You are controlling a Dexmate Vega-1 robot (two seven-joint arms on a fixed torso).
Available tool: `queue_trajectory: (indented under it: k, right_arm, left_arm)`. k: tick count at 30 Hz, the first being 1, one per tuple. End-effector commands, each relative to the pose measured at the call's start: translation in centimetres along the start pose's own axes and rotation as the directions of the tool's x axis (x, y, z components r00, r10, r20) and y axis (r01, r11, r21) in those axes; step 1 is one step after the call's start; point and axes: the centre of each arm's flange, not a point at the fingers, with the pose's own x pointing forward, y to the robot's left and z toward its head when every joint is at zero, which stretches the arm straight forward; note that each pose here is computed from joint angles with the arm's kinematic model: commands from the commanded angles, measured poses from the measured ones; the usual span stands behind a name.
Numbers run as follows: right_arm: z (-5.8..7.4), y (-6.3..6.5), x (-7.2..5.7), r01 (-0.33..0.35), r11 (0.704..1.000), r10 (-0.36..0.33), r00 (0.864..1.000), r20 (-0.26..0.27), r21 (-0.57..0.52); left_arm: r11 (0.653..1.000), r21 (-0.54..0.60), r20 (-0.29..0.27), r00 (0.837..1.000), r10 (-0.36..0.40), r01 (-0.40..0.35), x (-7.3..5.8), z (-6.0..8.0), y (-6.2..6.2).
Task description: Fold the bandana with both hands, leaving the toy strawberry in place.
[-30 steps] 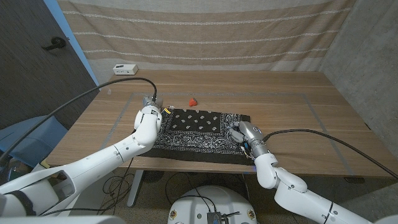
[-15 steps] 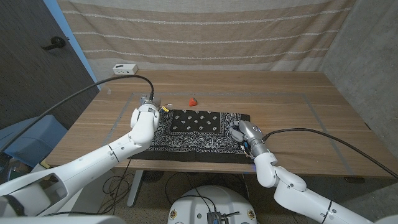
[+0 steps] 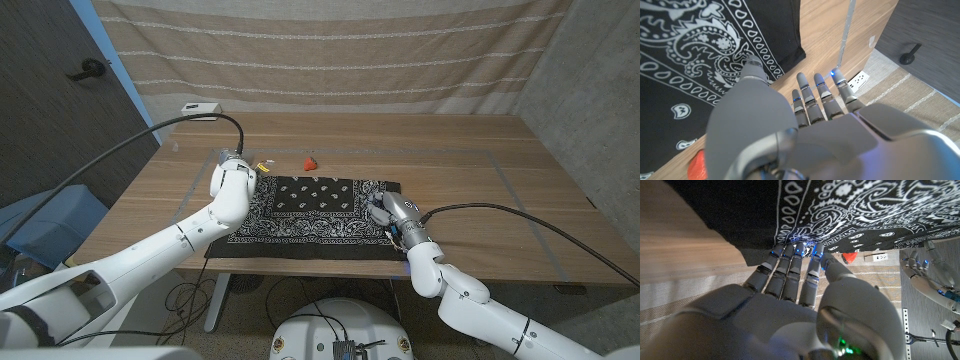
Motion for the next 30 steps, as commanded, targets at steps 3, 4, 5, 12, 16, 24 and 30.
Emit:
queue_trajectory:
  k: [3, 4, 5, 12, 16, 24, 30]
  right_arm:
    - [0.2, -0.4, 0.7, -0.001, 1.0, 0.001, 1.0, 0.001, -0.004]
    - [0.2, -0.4, 0.7, -0.001, 1.0, 0.001, 1.0, -0.001, -0.003]
    - [0.2, -0.4, 0.7, -0.003, 1.0, 0.003, 1.0, -0.001, -0.003]
    - [0.2, -0.5, 0.7, -0.003, 1.0, 0.003, 1.0, -0.006, -0.005]
    - [0.1, -0.5, 0.8, -0.001, 1.0, 0.0, 1.0, -0.009, -0.006]
    - [0.1, -0.7, 1.0, -0.003, 1.0, 0.003, 1.0, -0.013, -0.017]
    - [0.1, -0.7, 1.1, -0.011, 1.0, 0.011, 1.0, -0.017, -0.024]
  left_arm:
    - [0.993, 0.03, -0.057, 0.992, -0.115, 0.117, 1.7, 0.4, -1.0]
    - [0.992, 0.032, -0.059, 0.991, -0.116, 0.118, 1.8, 0.5, -1.1]
    - [0.992, 0.033, -0.066, 0.991, -0.12, 0.123, 1.9, 0.5, -1.1]
    - [0.989, 0.059, -0.068, 0.989, -0.132, 0.136, 3.0, 0.9, -2.2]
    - [0.992, 0.074, -0.051, 0.994, -0.097, 0.1, 3.4, 1.3, -2.9]
    - [0.999, 0.051, 0.022, 1.0, -0.004, 0.003, 3.4, 1.8, -3.5]
    - [0.999, -0.028, 0.077, 0.996, 0.036, -0.034, 2.4, 1.3, -2.0]
